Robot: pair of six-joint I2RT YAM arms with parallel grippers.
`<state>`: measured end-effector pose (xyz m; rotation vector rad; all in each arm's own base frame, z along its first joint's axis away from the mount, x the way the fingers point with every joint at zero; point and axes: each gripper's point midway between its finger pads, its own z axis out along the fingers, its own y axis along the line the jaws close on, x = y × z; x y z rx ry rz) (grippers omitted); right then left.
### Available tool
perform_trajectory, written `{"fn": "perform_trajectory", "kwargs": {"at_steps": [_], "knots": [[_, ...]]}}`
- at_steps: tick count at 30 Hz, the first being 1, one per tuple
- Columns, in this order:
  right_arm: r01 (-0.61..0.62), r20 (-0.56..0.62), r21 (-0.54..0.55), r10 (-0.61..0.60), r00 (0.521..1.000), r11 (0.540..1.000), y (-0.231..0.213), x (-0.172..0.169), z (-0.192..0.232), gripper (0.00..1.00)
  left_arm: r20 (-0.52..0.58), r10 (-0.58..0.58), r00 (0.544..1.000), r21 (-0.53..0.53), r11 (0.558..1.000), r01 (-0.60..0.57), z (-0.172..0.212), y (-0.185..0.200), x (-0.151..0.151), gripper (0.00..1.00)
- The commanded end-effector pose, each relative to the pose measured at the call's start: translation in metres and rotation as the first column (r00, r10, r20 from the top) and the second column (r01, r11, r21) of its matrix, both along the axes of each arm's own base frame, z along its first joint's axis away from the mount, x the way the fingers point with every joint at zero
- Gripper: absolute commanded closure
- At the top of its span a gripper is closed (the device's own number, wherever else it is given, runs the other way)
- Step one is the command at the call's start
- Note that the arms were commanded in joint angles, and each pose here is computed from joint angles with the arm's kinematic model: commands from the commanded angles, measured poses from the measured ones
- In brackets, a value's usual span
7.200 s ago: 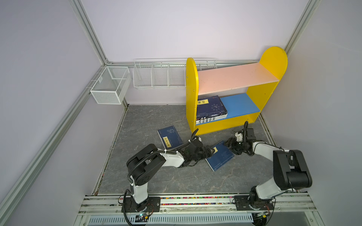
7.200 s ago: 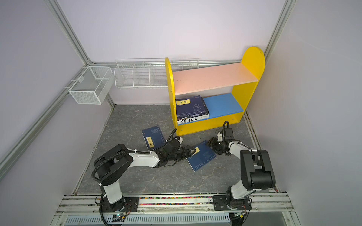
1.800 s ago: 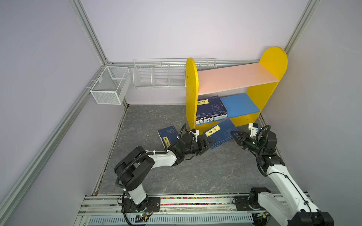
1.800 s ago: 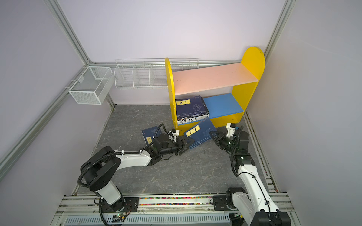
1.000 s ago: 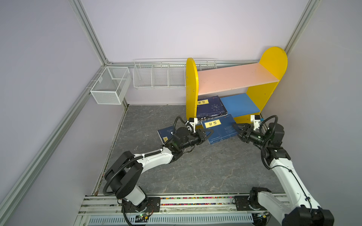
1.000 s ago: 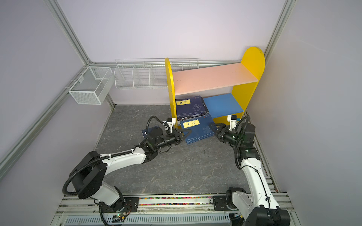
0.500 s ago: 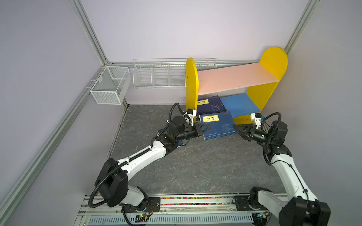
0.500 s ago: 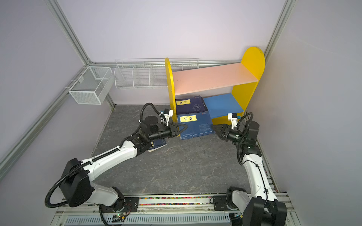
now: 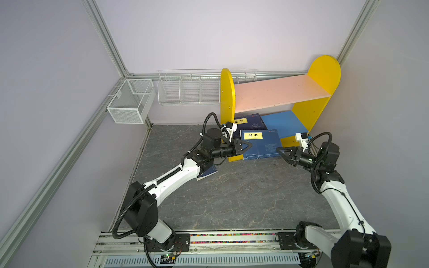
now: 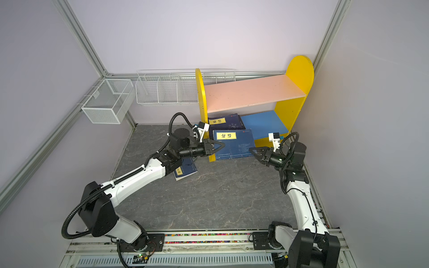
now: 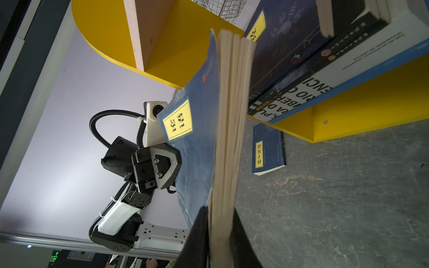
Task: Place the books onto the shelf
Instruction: 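Push the blue book onto the shelf with the right gripper while the left releases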
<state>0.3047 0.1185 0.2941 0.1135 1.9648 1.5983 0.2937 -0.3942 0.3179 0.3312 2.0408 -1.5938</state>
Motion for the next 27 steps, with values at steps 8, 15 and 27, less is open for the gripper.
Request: {"fn": "perform_trajectory", "kwargs": {"at_steps": [8, 15, 27], "knots": [[0.100, 0.082, 0.002, -0.100, 0.992, 0.995, -0.019, 0.064, 0.036, 0.94, 0.103, 0.136, 0.985, -0.053, 0.990, -0.131, 0.054, 0.045, 0.029, 0.54], [0.078, 0.122, -0.024, -0.075, 0.990, 0.997, -0.020, 0.090, 0.049, 0.94, 0.130, 0.310, 0.942, -0.019, 0.950, -0.310, 0.051, 0.113, 0.035, 0.30], [0.018, 0.106, -0.032, -0.015, 0.994, 0.999, 0.002, 0.138, 0.039, 0.92, 0.155, 0.426, 0.891, 0.149, 0.882, -0.447, 0.014, 0.153, 0.037, 0.09]]}}
